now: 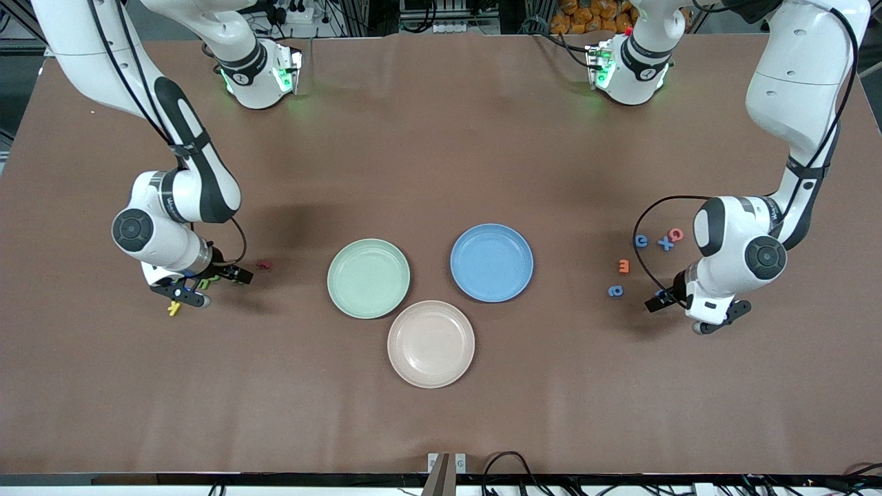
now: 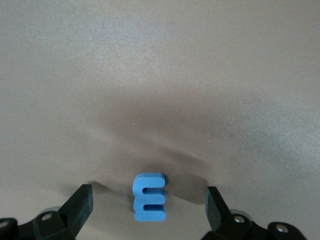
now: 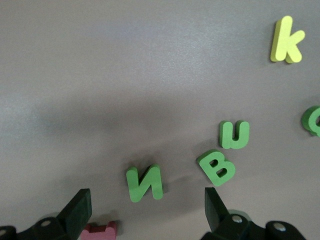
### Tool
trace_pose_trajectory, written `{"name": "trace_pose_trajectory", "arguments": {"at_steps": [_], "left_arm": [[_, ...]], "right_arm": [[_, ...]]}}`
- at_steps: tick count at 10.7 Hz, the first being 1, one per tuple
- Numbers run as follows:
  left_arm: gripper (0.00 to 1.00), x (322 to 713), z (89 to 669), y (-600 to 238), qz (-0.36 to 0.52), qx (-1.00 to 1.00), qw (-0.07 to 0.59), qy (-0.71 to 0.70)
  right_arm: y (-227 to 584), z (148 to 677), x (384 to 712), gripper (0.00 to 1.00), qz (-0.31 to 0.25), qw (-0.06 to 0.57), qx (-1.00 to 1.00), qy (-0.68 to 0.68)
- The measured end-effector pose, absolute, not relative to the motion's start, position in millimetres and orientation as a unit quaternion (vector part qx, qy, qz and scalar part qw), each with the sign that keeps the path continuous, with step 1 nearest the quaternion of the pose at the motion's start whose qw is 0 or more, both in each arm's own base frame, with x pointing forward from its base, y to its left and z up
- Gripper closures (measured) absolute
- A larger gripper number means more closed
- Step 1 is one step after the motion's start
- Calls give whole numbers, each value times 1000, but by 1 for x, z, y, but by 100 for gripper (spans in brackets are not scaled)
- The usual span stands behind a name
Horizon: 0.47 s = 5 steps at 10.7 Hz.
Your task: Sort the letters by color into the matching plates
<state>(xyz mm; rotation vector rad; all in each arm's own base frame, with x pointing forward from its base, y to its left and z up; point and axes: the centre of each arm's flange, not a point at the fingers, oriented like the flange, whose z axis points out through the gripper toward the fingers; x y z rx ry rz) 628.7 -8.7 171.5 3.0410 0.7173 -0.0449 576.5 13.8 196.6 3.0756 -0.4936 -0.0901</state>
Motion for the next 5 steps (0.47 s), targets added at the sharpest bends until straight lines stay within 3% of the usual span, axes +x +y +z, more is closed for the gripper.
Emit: {"name": "trace_pose_trajectory", "arguments": {"at_steps": [2, 5], "left_arm": [[4, 629, 168, -9, -11, 973, 10, 230], [48, 632, 177, -5, -2, 973, 11, 232]], "right_arm": [[15, 196, 576, 0, -30, 14, 989, -144], [21, 189, 574, 0, -24, 13, 990, -136]]}}
